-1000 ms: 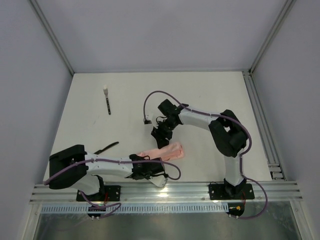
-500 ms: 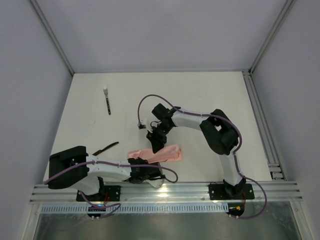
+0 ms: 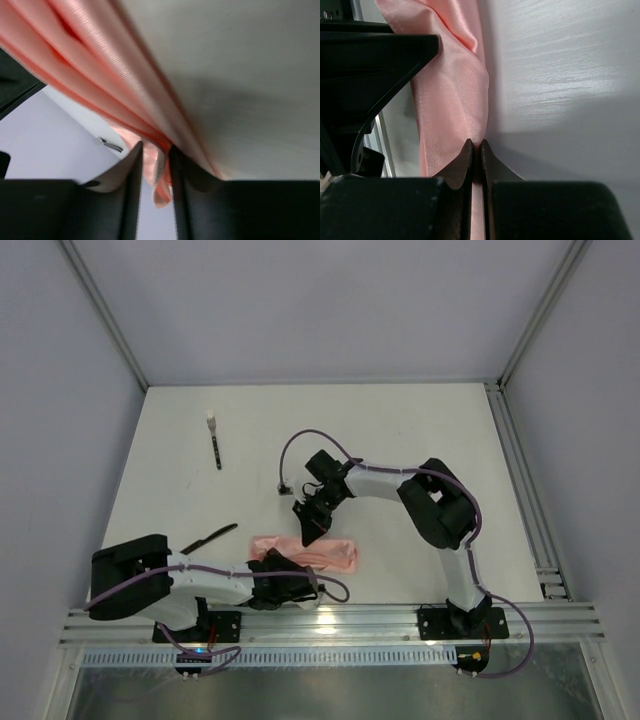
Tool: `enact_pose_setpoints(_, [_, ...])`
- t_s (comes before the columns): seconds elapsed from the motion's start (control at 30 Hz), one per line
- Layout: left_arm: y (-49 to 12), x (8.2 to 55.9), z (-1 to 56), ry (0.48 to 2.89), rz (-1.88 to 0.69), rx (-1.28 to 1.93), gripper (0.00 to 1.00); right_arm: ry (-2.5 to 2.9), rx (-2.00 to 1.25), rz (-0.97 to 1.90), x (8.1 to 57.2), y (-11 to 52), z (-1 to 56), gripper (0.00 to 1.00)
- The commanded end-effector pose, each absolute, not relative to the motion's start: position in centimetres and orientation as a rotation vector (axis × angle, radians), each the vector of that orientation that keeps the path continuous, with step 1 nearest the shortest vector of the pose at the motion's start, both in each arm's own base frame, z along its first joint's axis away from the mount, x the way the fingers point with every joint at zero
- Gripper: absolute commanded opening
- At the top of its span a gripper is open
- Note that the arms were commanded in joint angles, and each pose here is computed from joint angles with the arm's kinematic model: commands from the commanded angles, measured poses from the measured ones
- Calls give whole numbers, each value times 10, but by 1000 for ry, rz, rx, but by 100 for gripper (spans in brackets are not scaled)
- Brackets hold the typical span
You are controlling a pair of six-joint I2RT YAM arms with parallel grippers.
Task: Fold the napkin into a case and place the utensils inside
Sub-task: Smooth out the smaller rectangle-folded napkin at the center of the board.
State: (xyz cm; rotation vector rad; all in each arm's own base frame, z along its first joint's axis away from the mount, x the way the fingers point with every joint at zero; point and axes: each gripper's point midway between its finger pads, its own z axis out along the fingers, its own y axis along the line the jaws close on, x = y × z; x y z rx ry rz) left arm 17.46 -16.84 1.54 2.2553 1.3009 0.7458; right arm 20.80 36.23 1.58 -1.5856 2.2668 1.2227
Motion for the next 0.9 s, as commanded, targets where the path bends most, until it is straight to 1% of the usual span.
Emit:
enact_pose_setpoints(0.0, [-174,167,13,1362,627,2210,36,2302,-1532,1112,212,359,5,4])
enact_pose_setpoints(0.03, [-176,167,16,1372,613,2194,45,2297,-1518,1097,214,358,7,4])
enact_pose_setpoints(0.07, [-176,166,23,1394,586,2164,49,2312,-1505,1078,212,353,4,4])
enact_pose_setpoints(0.1, [-179,166,32,1416,532,2140,55,2297,-1465,1045,219,355,10,4])
enact_pose_setpoints(0.17, [-184,164,40,1458,446,2100,61,2318,-1408,1022,221,347,9,4])
enact_pose_setpoints(0.2, [-185,164,45,1470,409,2082,63,2299,-1345,996,231,349,16,4])
enact_pose_setpoints(0.23, [-184,168,51,1502,370,2045,68,2305,-1314,983,234,347,16,4])
enact_pose_setpoints(0.27, [-189,165,59,1509,279,2010,70,2325,-1282,968,234,341,12,4])
enact_pose_setpoints(0.3, [-191,165,64,1525,225,1987,74,2332,-1210,937,246,339,14,4])
enact_pose_setpoints(0.33, [-190,173,74,1571,185,1926,76,2323,-1164,923,252,338,19,4])
enact_pose_setpoints(0.37, [-194,167,80,1587,77,1910,77,2344,-1123,913,252,331,15,4])
enact_pose_setpoints(0.4, [-195,168,87,1619,30,1864,79,2336,-1038,887,267,327,18,4])
enact_pose_setpoints(0.43, [-192,179,99,1659,18,1787,80,2353,-969,873,270,321,19,4])
enact_pose_setpoints(0.5, [-194,186,111,1691,-6,1689,81,2368,-828,822,289,308,22,4])
enact_pose_setpoints(0.53, [-194,190,114,1705,-8,1653,81,2410,-719,765,293,296,20,4])
enact_pose_setpoints(0.57, [-194,193,116,1720,-5,1625,81,2376,-660,746,304,295,26,4])
enact_pose_setpoints(0.63, [-191,206,113,1782,5,1545,81,2392,-536,665,311,281,23,4])
enact_pose_setpoints(0.67, [-191,213,116,1804,0,1510,79,2361,-500,656,316,280,31,4])
enact_pose_setpoints(0.73, [-185,228,105,1939,-67,1438,74,2360,-431,619,317,272,30,4])
enact_pose_setpoints(0.77, [-192,241,119,1961,-125,1381,72,2330,-374,605,323,270,37,4])
enact_pose_setpoints(0.8, [-201,242,122,1987,-251,1368,68,2320,-344,592,325,267,39,4])
enact_pose_setpoints(0.83, [-191,254,110,2121,-299,1282,67,2319,-319,582,324,263,37,4])
enact_pose_setpoints(0.87, [-192,262,113,2153,-339,1242,67,2302,-284,587,327,264,39,4])
